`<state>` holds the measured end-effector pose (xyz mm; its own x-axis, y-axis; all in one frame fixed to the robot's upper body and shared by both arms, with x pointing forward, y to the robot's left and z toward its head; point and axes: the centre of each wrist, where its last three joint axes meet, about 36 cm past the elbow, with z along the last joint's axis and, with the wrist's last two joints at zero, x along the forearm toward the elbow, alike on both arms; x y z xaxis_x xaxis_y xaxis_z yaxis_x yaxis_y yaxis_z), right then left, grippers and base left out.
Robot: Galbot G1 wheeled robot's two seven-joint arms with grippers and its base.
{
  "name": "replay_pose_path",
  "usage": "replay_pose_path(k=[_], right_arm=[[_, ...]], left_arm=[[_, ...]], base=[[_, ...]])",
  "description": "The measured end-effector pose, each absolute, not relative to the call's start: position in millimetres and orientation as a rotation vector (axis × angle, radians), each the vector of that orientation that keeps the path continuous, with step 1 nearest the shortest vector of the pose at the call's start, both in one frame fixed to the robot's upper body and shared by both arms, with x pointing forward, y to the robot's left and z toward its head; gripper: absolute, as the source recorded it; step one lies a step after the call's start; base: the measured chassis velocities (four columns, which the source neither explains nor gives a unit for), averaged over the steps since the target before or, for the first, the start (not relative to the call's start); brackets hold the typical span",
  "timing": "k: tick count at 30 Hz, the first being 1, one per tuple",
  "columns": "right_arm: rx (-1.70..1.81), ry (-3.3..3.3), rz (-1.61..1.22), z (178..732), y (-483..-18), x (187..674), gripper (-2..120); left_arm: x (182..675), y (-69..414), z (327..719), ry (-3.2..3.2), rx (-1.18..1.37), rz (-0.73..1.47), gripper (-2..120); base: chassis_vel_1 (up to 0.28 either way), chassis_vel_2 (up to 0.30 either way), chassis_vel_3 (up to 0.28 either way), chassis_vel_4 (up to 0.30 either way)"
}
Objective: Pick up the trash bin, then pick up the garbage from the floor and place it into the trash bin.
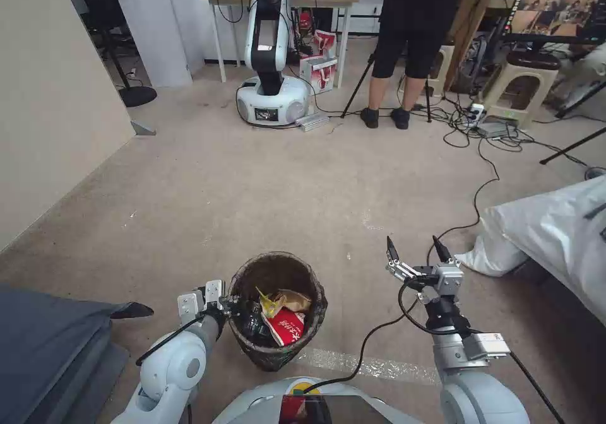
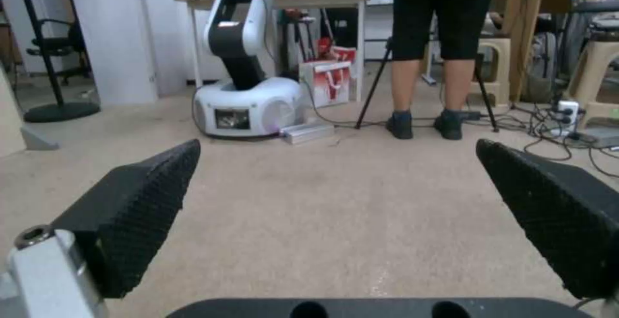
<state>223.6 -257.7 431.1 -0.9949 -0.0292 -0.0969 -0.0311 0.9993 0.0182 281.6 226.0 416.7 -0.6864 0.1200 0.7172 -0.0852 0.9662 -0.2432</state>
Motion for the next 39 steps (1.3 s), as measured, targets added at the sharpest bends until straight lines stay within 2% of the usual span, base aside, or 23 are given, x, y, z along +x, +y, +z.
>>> replay_pose_path(k=[34,37,38,39], right_arm=[[-0.049,3.043,0.033,430,-258,224,100],[-0.048,3.043,0.033,430,-258,224,100],[-0.048,3.044,0.033,430,-258,224,100],[-0.047,3.042,0.033,430,-258,225,100]], left_arm=[[291,232,399,-2.277,0.019,0.327,0],[291,232,399,-2.278,0.020,0.324,2],[291,232,398,-2.279,0.022,0.320,7],[291,232,398,-2.280,0.026,0.312,19]], base=[[0.000,0.000,0.000,0.000],[0.000,0.000,0.000,0.000],[0.000,0.000,0.000,0.000],[0.000,0.000,0.000,0.000]])
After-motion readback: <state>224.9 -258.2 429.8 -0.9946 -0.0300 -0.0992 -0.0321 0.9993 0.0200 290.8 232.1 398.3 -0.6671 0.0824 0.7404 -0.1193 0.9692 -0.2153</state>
